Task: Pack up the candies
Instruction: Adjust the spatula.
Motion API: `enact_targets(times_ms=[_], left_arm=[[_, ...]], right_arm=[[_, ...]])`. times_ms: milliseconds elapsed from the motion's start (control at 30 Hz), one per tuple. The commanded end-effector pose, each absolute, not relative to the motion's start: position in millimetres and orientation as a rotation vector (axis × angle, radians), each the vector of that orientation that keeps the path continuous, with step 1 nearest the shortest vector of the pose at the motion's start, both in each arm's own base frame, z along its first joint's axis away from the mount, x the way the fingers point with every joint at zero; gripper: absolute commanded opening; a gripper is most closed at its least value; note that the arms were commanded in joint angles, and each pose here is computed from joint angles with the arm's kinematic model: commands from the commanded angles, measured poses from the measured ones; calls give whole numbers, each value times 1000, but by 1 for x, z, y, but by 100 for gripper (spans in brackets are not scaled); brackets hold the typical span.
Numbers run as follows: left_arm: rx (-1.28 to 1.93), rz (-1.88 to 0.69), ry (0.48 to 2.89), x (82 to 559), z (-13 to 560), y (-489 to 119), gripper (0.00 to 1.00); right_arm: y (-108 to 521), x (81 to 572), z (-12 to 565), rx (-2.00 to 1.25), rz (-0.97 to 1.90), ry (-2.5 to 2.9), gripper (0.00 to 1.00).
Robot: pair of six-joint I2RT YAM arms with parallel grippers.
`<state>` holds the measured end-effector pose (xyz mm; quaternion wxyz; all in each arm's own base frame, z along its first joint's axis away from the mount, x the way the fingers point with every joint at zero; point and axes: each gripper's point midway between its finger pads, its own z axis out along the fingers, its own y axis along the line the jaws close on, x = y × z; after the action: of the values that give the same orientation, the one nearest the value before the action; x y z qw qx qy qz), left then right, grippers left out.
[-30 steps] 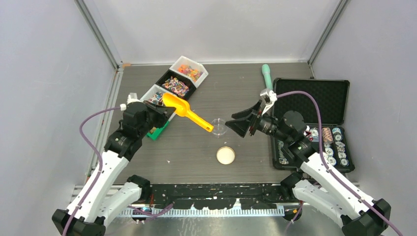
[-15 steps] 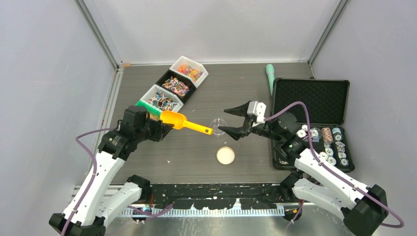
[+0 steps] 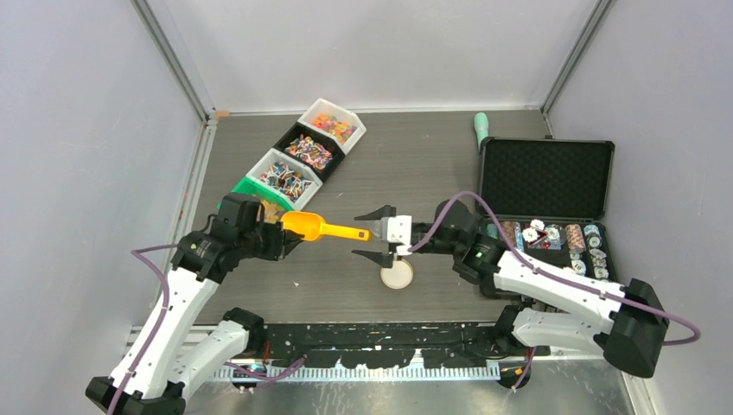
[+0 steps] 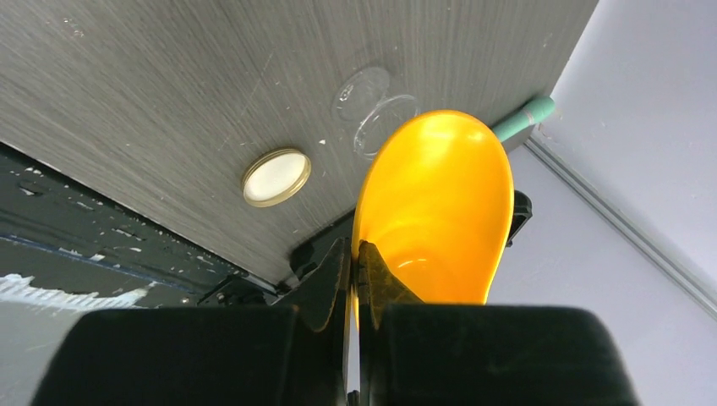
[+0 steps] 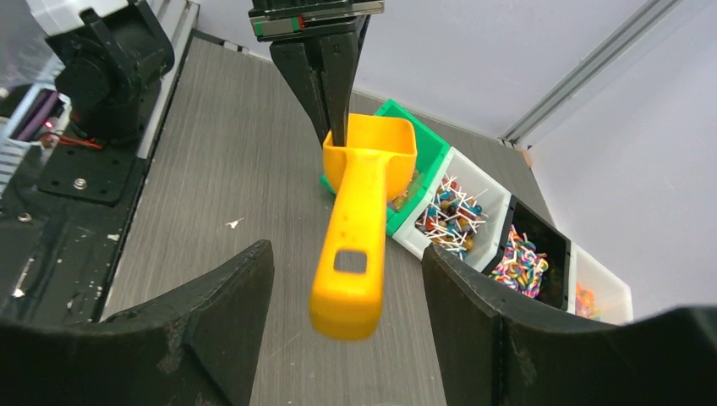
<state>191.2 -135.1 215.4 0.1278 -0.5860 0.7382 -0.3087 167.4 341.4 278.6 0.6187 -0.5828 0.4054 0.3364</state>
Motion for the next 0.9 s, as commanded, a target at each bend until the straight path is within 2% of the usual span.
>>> enact_targets(times_ms=[0,500,567,767,800,867], left_arm=[[-1763,-895,2126,185,217,-132,0],[-1849,-840,2124,172,207,-125,0],[-1850,-840,2126,172,206,-126,0],[-1853,-827,2122,171,205,-124,0],[-1850,-826,2117,172,204,-123,2],[-1843,-816,2098,173,205,-120,18]], right_arm=[[361,182,306,-1322,621,848,68],[396,181,302,-1333,611,823,47],[397,182,301,-1328,610,826,41],[398,180,305,-1297,635,830,14],[397,180,305,-1293,639,834,9],[396,181,305,-1279,649,855,2]])
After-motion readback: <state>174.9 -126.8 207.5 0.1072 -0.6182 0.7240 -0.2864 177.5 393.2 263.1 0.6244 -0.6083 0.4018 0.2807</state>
